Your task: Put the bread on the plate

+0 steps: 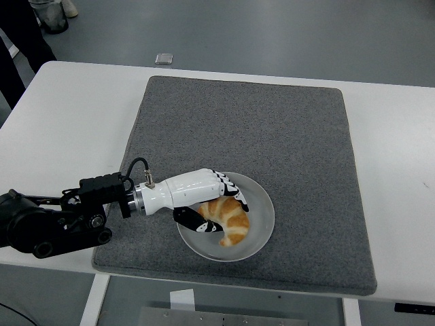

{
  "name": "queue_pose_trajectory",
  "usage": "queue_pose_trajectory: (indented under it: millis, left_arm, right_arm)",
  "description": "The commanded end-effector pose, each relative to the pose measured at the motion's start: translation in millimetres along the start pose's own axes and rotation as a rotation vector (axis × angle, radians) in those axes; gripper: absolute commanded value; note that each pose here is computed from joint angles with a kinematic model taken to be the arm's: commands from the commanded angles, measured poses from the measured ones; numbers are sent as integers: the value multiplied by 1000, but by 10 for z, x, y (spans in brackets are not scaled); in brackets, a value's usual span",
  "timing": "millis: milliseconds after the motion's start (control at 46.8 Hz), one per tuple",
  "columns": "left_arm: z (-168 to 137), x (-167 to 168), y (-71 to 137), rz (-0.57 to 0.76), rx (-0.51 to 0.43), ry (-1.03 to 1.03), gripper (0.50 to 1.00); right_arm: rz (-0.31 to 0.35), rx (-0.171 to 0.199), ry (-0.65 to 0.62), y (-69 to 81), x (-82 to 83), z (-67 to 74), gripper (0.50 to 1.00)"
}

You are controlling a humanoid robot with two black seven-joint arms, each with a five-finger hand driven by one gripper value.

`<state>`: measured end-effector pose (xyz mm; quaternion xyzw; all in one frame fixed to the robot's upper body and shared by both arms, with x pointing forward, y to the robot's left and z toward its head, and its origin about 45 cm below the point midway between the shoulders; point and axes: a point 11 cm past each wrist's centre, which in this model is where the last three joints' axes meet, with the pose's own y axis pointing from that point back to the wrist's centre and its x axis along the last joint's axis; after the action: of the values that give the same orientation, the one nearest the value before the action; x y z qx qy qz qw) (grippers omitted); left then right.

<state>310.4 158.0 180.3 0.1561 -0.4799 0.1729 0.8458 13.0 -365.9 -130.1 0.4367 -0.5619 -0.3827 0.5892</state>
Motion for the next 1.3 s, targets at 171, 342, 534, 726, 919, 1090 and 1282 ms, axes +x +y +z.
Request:
queue_pose_trajectory:
  millis: [171,342,534,726,919,1090,1282]
  left_arm:
    - [6,5,1,1,-2,2,788]
    - [7,9,-1,5,0,7,831]
    - [-2,51,-5,34,16,53,938]
    - [-14,99,-10,62,30,92,988]
    - [-13,113,-14,68,30,97,990]
    - [1,259,-69,110,32,147,988]
    - [24,520,-137,160,19,194,988]
  right_arm:
    - [0,-1,0,0,0,3,952]
    - [0,-1,0,0,0,3,952]
    - [0,-1,0,0,0,3,952]
    - [0,1,0,0,0,-6,952]
    - [0,-1,0,0,0,3,952]
    - [0,-1,0,0,0,3,952]
    - [0,-1,0,0,0,3,952]
